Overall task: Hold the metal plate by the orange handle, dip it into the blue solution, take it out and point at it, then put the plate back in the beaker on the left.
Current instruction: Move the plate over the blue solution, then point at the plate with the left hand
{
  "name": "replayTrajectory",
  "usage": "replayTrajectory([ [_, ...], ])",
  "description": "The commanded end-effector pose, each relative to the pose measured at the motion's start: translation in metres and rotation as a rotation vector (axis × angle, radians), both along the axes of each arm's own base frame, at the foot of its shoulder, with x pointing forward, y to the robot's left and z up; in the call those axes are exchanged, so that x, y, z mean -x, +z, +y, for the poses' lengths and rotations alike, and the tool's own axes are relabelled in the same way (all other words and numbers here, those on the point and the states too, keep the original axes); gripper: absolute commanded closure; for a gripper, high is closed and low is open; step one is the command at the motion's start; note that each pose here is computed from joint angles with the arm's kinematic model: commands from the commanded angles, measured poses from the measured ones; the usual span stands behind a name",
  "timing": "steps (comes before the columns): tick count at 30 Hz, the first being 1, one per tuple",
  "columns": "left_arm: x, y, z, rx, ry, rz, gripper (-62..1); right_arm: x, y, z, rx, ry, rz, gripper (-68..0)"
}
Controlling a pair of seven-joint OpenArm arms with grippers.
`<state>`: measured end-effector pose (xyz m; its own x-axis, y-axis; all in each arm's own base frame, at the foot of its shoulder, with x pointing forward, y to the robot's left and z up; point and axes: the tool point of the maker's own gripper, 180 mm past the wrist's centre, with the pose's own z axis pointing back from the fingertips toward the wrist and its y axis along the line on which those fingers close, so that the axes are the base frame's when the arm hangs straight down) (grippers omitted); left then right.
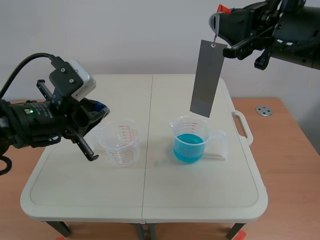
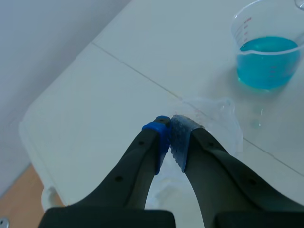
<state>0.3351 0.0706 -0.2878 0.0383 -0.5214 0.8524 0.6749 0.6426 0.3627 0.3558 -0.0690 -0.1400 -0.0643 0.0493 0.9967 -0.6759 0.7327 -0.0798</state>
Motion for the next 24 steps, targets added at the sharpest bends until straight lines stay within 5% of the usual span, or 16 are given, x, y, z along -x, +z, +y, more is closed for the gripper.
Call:
replayTrajectory([
  [1,-0.008,0.011,-0.010,0.034,-0.011,-0.028,-1.2,0.002,0.017,0.001,-0.010,0.012,-0.052,-1.3],
  [24,-0.043,-0.001,-0.100,0.038,-0.194,-0.002,-1.2,0.002,0.016,0.001,-0.007,0.012,-0.049,-1.3],
])
